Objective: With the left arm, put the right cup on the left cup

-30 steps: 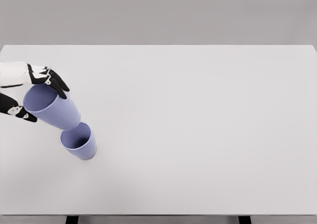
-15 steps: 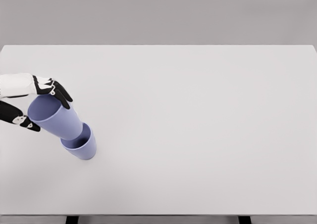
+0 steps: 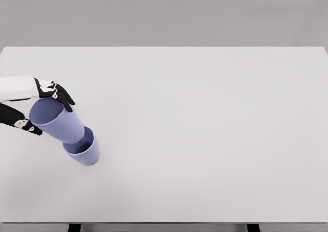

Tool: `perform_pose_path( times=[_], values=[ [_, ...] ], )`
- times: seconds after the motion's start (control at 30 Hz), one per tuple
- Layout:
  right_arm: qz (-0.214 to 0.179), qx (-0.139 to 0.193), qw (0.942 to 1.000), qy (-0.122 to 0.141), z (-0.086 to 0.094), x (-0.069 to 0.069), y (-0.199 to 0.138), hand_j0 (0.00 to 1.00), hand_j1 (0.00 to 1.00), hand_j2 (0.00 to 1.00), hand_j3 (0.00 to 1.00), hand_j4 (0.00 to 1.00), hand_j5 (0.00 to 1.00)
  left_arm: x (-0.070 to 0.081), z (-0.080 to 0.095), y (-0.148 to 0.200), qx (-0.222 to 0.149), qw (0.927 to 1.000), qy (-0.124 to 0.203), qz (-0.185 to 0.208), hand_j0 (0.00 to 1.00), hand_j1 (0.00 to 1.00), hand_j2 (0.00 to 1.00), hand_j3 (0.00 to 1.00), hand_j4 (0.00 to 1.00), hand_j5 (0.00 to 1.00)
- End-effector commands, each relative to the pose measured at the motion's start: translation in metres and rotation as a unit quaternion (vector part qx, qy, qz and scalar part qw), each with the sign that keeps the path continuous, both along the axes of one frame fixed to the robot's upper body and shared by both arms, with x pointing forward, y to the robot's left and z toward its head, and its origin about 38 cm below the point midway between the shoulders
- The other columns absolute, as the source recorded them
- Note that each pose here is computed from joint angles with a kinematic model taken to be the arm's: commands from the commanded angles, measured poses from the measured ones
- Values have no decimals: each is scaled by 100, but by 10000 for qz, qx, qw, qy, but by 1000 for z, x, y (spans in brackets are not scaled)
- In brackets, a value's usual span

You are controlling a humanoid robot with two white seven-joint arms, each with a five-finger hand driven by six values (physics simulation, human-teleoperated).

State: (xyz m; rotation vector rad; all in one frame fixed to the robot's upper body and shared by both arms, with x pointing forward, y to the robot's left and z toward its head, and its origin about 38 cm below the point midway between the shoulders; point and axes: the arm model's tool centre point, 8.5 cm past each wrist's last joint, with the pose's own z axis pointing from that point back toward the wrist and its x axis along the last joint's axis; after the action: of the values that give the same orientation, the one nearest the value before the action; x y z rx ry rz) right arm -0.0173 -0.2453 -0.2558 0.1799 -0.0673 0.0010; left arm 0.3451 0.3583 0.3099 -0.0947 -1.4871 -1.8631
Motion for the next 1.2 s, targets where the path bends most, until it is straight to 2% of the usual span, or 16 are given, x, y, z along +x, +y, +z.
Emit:
perform_pose_path(
  times=[0.0,0.5,0.53,0.57,0.6,0.9,1.07,1.13,1.17],
  values=[
    [2,1,10000,-8,0,0,0,100,100,100,100,100,100,2,-1,-3,-25,10000,-6,-17,59,59,59,59,59,59],
    [2,2,10000,0,0,0,0,100,100,100,100,100,100,4,-14,-1,-17,9999,113,24,59,59,59,59,59,59],
    [1,2,10000,7,0,-1,0,100,100,100,100,100,100,4,-14,-1,-18,9999,108,34,67,67,67,67,67,67],
    [2,2,10000,0,0,0,0,100,100,100,100,100,100,4,-14,-1,-19,9999,108,26,91,91,91,91,91,91],
    [2,1,10000,-8,0,0,0,100,100,100,100,100,100,4,-14,-1,-20,9999,108,26,100,100,100,100,100,100],
    [2,2,10000,0,0,0,0,100,100,100,100,100,100,4,-13,1,-9,9999,105,60,100,100,100,100,100,100],
    [2,2,10000,0,0,0,0,100,100,100,100,100,100,6,6,4,-79,9998,-132,102,100,100,100,100,100,100],
    [2,2,10000,0,0,0,0,100,100,100,100,100,100,12,41,1,-223,9973,-693,90,100,100,100,100,100,100],
    [2,2,10000,0,0,0,0,100,100,100,100,100,100,17,44,-8,-339,9962,-805,-23,100,100,100,100,100,100]
  ],
)
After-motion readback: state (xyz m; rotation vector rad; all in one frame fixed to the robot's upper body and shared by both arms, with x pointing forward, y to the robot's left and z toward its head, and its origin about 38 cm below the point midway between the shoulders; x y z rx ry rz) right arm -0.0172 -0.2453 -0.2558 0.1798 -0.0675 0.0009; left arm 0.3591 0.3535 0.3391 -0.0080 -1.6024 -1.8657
